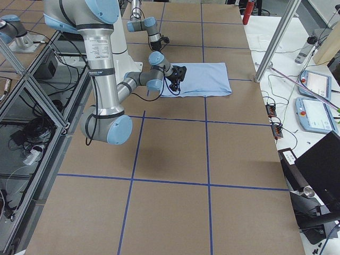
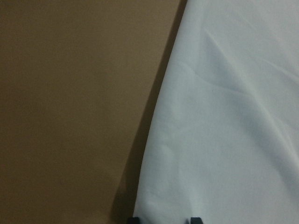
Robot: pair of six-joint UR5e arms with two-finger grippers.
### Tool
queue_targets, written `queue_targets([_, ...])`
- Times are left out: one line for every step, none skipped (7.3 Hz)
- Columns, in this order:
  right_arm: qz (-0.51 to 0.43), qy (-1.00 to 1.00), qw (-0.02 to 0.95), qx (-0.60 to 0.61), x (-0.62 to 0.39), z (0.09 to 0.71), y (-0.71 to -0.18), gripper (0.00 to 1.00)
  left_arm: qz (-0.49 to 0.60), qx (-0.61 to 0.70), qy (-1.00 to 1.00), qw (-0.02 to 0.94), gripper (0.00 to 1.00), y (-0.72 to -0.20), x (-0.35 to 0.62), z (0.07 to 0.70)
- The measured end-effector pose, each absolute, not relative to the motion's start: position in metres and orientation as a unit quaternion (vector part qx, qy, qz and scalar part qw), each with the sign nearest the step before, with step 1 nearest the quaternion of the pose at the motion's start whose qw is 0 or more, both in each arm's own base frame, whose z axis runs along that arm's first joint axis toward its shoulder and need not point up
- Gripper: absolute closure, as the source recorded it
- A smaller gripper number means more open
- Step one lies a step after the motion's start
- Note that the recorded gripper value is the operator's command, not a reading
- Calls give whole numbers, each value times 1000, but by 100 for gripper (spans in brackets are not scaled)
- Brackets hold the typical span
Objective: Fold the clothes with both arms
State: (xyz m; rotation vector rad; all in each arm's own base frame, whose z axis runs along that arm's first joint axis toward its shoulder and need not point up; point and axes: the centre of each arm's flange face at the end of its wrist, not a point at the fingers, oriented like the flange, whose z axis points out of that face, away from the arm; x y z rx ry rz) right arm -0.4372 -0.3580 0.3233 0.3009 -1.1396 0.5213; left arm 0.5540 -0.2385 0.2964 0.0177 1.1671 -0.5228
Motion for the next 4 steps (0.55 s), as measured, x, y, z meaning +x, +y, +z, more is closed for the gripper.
queue_targets([243,-531,800,140,-437,324,-358,0,-244,9,543,803,51,-239,555,298])
queue_targets([243,-530,800,140,-437,324,-358,0,-243,9,543,804,54,-239,556,299])
queue_targets([243,-530,800,140,-437,324,-358,0,-243,9,542,804,84,-239,556,299])
queue_targets([243,-530,800,140,-438,324,-358,0,-244,9,543,804,95,-239,556,299])
